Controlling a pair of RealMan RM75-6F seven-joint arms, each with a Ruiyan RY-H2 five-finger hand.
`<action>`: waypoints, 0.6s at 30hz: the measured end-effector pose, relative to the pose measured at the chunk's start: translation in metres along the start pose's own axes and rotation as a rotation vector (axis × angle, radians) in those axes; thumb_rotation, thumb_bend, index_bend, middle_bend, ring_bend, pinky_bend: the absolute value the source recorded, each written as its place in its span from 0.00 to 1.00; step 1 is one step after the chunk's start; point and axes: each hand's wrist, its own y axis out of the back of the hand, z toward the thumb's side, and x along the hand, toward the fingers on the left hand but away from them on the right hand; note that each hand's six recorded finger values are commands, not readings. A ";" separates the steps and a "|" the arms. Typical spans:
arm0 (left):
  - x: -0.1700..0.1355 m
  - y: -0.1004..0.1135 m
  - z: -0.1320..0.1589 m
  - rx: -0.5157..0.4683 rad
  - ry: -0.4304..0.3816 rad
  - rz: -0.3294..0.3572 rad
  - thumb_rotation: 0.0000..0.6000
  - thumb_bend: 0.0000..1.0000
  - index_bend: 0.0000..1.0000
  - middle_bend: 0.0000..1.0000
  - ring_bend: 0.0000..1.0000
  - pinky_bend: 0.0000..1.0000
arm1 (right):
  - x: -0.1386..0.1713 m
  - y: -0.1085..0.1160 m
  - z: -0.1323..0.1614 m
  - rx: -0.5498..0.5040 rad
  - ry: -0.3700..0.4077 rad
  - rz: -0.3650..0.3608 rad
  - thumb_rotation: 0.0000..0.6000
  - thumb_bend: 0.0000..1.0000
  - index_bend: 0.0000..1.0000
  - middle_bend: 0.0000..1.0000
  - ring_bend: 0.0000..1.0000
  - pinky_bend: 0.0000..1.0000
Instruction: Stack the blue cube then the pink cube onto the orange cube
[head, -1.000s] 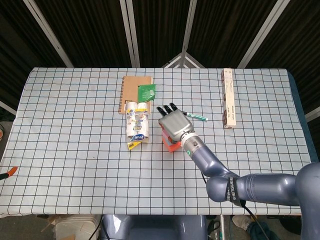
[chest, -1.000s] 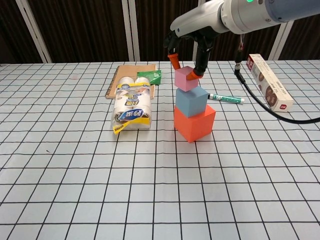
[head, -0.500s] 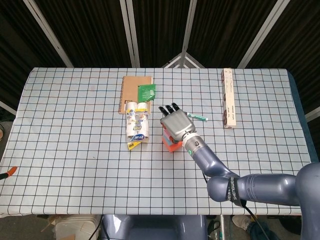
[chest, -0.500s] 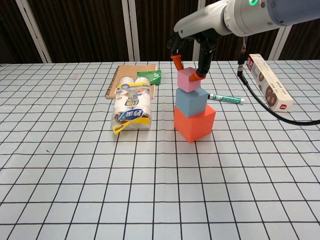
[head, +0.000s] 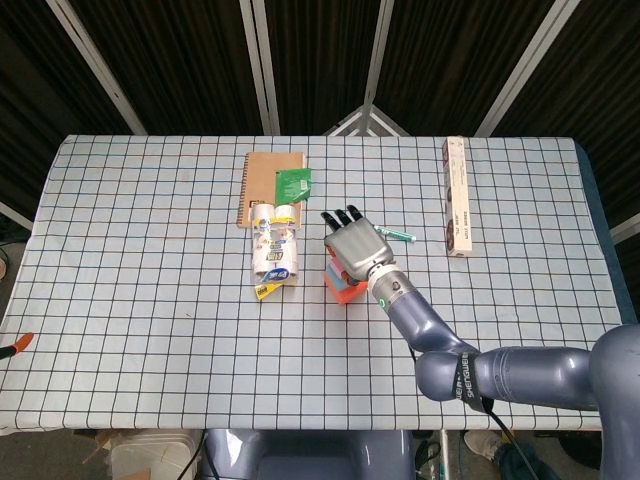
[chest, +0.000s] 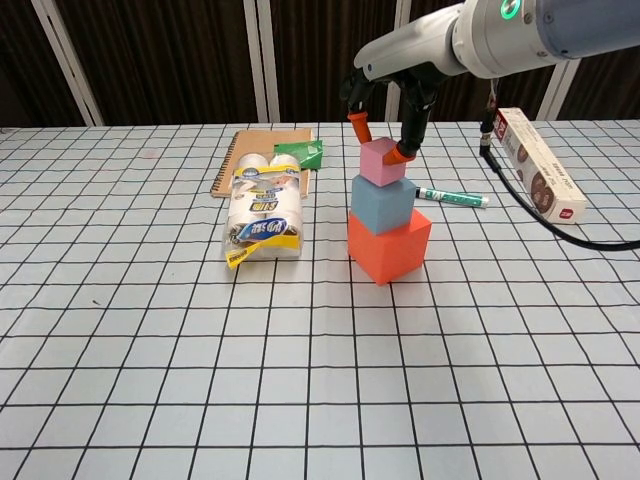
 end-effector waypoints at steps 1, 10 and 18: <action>0.000 0.000 0.000 0.000 0.000 0.000 1.00 0.12 0.08 0.00 0.00 0.00 | 0.000 0.000 0.000 0.000 0.000 0.001 1.00 0.41 0.47 0.00 0.01 0.00; 0.000 0.000 0.000 0.002 0.001 0.000 1.00 0.12 0.08 0.00 0.00 0.00 | 0.002 -0.001 0.001 -0.005 0.009 0.002 1.00 0.41 0.47 0.00 0.01 0.00; 0.000 0.000 0.000 0.003 0.004 0.003 1.00 0.12 0.08 0.00 0.00 0.00 | 0.000 -0.002 0.000 -0.007 0.003 0.003 1.00 0.41 0.47 0.00 0.01 0.00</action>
